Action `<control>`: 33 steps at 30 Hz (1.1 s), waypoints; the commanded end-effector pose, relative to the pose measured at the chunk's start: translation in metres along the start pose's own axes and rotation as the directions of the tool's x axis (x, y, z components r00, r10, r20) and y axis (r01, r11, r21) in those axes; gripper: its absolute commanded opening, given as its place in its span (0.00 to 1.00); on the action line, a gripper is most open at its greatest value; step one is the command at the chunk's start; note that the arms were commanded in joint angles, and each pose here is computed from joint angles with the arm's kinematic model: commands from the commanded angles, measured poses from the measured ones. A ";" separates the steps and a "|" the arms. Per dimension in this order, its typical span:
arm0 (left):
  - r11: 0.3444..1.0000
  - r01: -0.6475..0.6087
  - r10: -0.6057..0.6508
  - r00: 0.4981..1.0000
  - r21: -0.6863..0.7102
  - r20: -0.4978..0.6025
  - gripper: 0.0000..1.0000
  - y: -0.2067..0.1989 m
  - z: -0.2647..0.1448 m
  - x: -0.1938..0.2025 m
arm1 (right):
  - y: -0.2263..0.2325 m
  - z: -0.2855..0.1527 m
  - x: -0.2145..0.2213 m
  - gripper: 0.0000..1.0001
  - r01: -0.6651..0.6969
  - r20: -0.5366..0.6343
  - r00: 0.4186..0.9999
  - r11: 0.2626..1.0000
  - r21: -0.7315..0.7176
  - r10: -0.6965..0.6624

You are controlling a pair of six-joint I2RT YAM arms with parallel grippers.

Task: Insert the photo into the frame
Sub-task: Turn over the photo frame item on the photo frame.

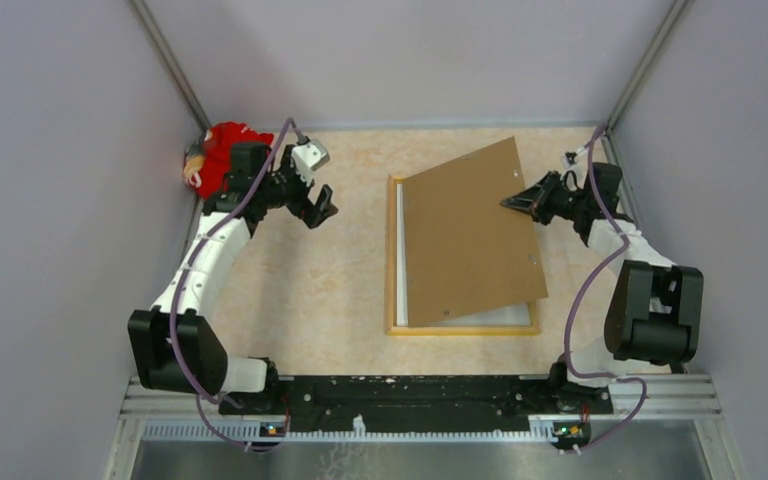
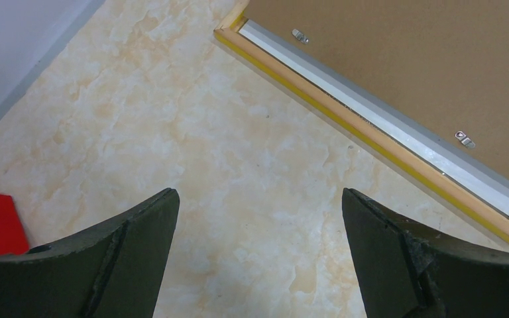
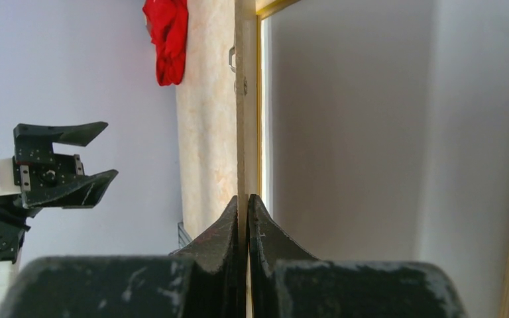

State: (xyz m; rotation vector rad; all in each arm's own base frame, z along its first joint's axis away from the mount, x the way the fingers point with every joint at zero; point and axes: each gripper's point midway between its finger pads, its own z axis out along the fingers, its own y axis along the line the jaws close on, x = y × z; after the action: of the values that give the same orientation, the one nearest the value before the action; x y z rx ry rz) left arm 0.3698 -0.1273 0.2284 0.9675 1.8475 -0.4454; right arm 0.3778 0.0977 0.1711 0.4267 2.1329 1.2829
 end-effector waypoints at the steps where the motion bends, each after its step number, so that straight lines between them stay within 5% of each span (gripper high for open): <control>1: 1.000 -0.002 0.002 1.000 0.019 0.009 0.98 -0.004 0.002 -0.001 | 0.021 0.004 -0.001 0.00 0.048 -0.006 0.999 0.996 -0.074 -0.049; 33: 0.999 -0.041 0.041 0.999 0.020 0.000 0.99 -0.014 -0.008 0.006 | 0.004 0.022 0.003 0.00 0.015 0.028 1.000 0.997 -0.074 -0.013</control>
State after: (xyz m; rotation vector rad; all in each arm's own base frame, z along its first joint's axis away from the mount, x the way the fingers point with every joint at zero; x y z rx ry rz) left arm 0.3588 -0.1256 0.2156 0.9957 1.8697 -0.4471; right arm 0.3816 0.1120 0.1516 0.4472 2.1188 1.3031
